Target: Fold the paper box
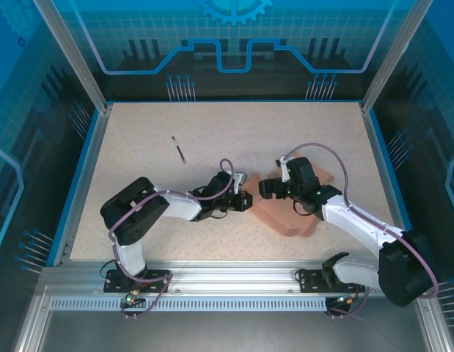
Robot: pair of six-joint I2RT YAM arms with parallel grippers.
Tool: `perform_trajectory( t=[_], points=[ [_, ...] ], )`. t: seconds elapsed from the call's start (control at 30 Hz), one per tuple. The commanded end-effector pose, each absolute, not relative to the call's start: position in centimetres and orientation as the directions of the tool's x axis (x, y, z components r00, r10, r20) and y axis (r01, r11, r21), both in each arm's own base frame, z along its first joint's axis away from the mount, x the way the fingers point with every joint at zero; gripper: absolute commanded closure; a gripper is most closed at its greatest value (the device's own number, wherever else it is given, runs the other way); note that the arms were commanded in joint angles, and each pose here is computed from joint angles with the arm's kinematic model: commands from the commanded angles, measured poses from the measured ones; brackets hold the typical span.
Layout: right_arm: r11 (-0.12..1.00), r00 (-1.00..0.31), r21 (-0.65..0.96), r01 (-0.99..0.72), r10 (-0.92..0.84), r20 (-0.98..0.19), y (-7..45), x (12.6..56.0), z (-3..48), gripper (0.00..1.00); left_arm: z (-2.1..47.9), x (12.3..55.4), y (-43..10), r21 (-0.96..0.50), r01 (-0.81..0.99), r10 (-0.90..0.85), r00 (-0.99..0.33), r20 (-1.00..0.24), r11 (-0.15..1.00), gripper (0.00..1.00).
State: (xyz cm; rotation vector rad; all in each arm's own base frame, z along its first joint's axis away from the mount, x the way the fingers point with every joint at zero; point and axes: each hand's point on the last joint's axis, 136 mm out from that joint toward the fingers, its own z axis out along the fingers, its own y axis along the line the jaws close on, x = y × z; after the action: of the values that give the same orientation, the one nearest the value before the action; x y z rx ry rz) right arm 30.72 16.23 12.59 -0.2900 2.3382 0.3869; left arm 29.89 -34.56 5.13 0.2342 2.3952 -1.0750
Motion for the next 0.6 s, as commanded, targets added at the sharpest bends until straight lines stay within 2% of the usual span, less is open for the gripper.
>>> perform_trajectory(
  t=[0.0,0.1,0.23,0.37,0.57],
  points=[
    [0.863,-0.559,0.076,-0.499,-0.254,-0.789,18.2,32.3,16.7,0.05,8.9,31.5,-33.3,-0.594,0.454,0.013,-0.801,-0.598,0.665,0.98],
    [0.786,-0.466,0.003,-0.619,-0.364,-0.807,19.9,33.6,18.8,0.06,10.4,32.3,-31.4,-0.519,0.507,0.089,-0.769,-0.632,0.688,0.98],
    [0.733,-0.342,-0.104,-0.672,-0.432,-0.834,20.3,36.3,22.0,0.1,13.0,33.0,-29.2,-0.364,0.569,0.194,-0.694,-0.693,0.737,1.0],
    [0.565,-0.198,-0.087,-0.821,-0.425,-0.883,21.6,36.7,24.8,0.1,15.6,33.3,-27.8,-0.196,0.632,0.33,-0.615,-0.716,0.75,1.0],
    [0.364,-0.143,-0.056,-0.93,-0.497,-0.856,21.9,36.6,25.6,0.13,20.3,33.3,-26.3,-0.042,0.679,0.425,-0.506,-0.75,0.733,1.0]
  ],
)
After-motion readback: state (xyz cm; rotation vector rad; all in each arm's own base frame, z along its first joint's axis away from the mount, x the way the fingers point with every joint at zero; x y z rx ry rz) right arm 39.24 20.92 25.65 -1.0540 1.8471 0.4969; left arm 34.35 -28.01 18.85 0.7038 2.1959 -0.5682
